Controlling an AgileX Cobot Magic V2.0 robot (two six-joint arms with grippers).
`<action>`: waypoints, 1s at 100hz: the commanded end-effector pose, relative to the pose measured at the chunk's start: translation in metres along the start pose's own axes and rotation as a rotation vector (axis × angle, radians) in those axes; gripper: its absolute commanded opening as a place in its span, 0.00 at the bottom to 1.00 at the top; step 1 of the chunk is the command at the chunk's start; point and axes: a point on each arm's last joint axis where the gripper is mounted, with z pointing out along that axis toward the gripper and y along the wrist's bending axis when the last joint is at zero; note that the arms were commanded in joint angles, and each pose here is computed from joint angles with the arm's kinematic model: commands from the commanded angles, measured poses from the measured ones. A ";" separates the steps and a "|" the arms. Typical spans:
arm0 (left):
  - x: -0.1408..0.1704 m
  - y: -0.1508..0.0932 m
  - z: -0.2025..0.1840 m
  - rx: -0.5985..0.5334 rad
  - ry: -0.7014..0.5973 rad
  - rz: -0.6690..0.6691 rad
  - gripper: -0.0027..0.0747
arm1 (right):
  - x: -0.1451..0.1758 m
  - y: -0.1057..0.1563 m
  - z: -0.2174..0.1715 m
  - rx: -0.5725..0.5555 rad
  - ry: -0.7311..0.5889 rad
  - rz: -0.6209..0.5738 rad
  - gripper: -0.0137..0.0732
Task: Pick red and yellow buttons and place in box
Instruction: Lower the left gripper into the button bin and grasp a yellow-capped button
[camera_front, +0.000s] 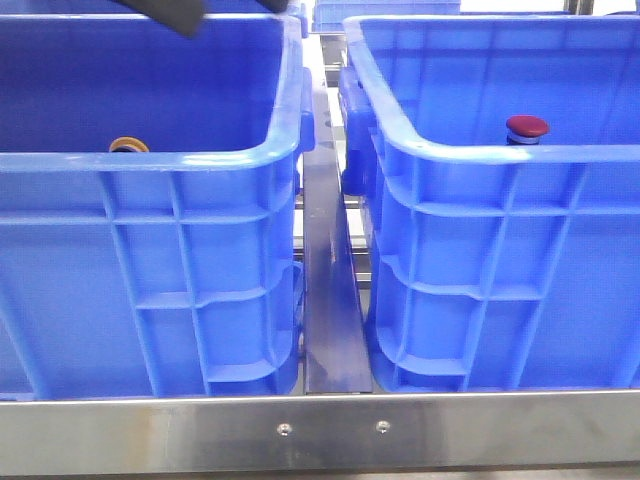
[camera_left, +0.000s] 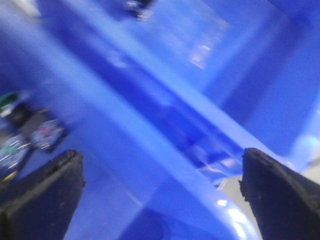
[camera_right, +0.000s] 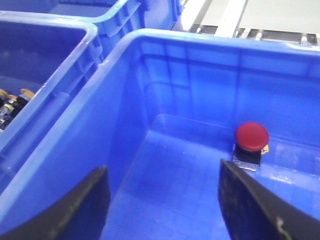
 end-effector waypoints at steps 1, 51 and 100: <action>-0.014 0.010 -0.022 -0.060 -0.108 -0.116 0.82 | -0.012 0.001 -0.007 0.005 -0.052 -0.001 0.72; 0.009 0.070 -0.028 -0.388 0.115 -0.406 0.82 | -0.012 0.001 -0.007 0.005 -0.052 -0.001 0.72; -0.006 0.114 0.025 -0.441 0.344 -0.432 0.82 | -0.012 0.001 -0.007 0.005 -0.052 -0.001 0.72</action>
